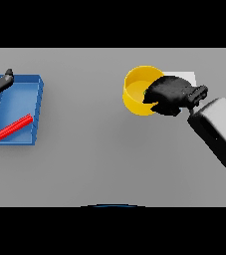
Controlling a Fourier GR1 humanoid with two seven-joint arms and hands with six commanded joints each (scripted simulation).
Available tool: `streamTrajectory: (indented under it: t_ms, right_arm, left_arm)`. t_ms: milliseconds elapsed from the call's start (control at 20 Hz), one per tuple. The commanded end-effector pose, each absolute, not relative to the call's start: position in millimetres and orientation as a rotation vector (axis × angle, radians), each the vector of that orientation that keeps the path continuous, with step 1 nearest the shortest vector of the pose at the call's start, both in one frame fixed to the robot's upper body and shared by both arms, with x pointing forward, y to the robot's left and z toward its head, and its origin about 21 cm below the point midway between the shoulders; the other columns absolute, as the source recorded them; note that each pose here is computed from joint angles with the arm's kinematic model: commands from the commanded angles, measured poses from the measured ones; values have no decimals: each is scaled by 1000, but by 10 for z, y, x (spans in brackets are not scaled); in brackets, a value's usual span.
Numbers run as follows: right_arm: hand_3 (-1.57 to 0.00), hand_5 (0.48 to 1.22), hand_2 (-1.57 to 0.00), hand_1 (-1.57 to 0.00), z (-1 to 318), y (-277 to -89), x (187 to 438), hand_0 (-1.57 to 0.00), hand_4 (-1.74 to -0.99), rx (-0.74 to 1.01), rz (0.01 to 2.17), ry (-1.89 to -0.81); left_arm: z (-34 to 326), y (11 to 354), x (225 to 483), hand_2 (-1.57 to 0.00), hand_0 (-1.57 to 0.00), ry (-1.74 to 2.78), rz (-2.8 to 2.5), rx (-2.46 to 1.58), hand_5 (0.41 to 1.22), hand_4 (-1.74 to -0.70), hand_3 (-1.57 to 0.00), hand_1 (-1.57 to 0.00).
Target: Pick up the red beaker and tilt it to pour out 1 green nut into yellow bowl. Pick up the yellow bowl and place it on the metallic measuring scale.
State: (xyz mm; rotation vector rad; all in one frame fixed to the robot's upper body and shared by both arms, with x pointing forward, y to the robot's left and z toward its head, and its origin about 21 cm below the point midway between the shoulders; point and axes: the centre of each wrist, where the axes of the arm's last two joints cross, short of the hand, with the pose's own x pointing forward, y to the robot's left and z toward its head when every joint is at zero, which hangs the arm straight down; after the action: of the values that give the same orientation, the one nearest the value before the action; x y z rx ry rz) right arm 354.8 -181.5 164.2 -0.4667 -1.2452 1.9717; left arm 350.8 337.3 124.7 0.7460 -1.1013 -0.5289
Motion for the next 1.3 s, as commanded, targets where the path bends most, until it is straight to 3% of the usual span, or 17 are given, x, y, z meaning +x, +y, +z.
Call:
streamTrajectory:
  t_ms: [0,150,550,700,1000,1250]
  right_arm:
    - [-1325,1221,-1567,-1570,1637,-1843,3586,-1570,-1720,-496,1948,-1237]
    - [-1256,1221,-1569,-1570,1681,-2029,3738,-1570,-1719,-592,1883,-1229]
    - [-1172,1221,-1571,-1571,1492,-2535,4040,-1571,-1720,-643,1726,-1155]
    - [-1211,1221,-1571,-1571,1388,-2655,4144,-1571,-1722,-669,1683,-1120]
    - [-1410,1221,-1571,-1568,1070,-2790,4260,-1571,-1724,-681,1627,-1086]
    - [-1497,1221,-1566,-1491,923,-2756,4291,-1571,-1727,-685,1600,-1052]
  left_arm:
    - [1248,3348,3506,1,1,-1104,-527,744,741,-811,1,1]
    - [1219,3338,3461,1,1,-1090,-535,759,734,-801,1,1]
    - [1278,3278,3414,1,1,-1058,-518,762,773,-832,1,1]
    - [1279,3278,3437,1,1,-1049,-507,767,765,-823,1,1]
    - [1299,3327,3428,1,1,-1045,-516,774,749,-807,1,1]
    - [1303,3316,3471,1,1,-1051,-514,769,725,-800,1,1]
